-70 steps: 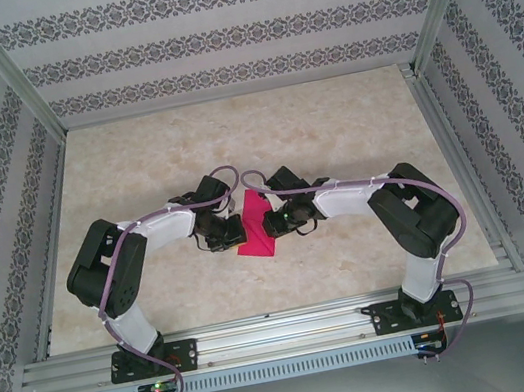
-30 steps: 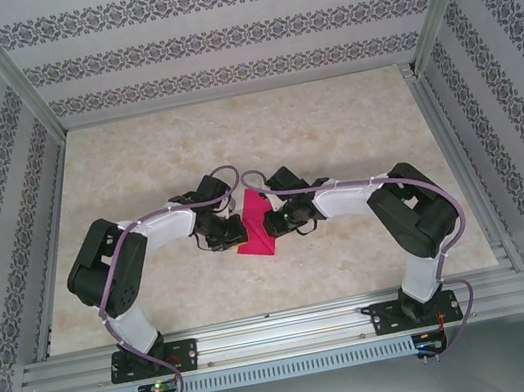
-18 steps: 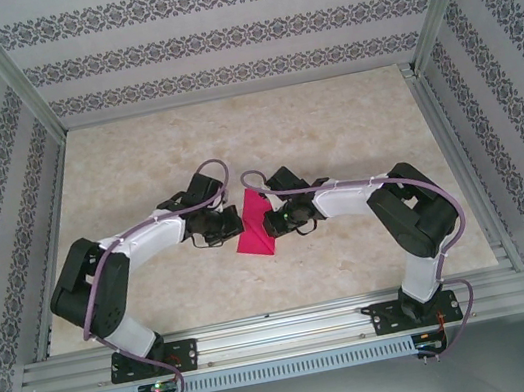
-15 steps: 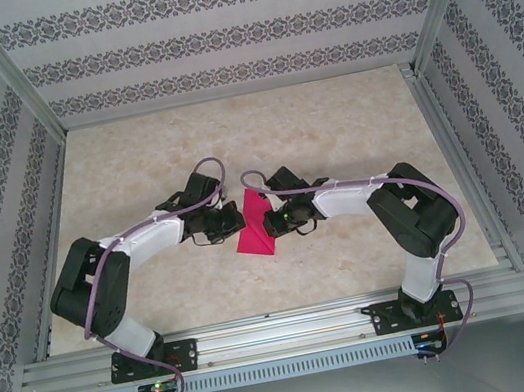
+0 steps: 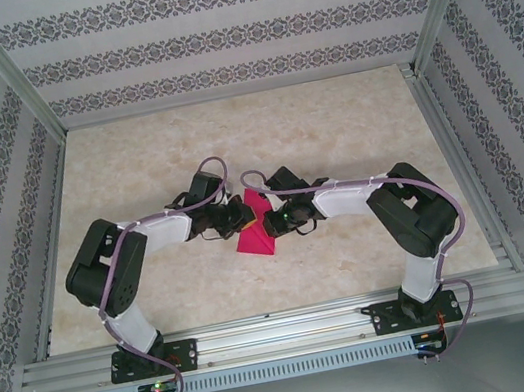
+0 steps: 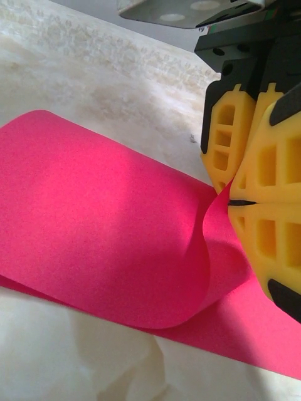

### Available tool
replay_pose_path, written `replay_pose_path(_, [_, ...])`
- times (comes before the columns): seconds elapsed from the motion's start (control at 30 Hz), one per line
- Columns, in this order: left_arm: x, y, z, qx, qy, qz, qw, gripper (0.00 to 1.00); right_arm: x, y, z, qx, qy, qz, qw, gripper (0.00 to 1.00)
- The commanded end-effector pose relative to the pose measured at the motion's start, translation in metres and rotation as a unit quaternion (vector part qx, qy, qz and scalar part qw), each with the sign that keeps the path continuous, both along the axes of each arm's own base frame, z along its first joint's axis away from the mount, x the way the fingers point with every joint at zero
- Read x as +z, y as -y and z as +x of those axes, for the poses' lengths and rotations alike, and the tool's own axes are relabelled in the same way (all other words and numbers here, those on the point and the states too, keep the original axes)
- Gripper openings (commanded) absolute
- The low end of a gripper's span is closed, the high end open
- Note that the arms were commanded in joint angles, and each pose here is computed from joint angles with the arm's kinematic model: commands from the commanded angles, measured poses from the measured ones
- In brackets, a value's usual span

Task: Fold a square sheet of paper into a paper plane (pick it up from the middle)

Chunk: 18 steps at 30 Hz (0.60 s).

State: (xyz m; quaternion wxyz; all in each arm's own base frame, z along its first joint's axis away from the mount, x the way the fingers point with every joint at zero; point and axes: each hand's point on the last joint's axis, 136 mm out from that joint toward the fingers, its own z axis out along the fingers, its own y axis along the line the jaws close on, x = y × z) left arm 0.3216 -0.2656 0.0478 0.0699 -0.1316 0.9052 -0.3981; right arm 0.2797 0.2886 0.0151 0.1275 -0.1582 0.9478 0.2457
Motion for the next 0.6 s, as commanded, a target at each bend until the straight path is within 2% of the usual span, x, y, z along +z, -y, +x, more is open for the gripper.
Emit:
replay_pose_path(0.0, [-0.007, 0.000, 0.004, 0.006, -0.006, -0.010, 1.000, 0.00, -0.017, 0.009, -0.002, -0.005, -0.019, -0.025, 1.000, 0.12])
replay_pose_path(0.27, [-0.028, -0.004, -0.001, 0.001, -0.024, 0.008, 1.000, 0.00, -0.018, 0.008, -0.002, -0.006, -0.020, -0.024, 0.999, 0.12])
replay_pose_path(0.57, [-0.064, -0.022, -0.017, 0.003, -0.056, 0.061, 0.997, 0.00, -0.011, 0.003, 0.001, -0.008, -0.018, -0.007, 1.000, 0.15])
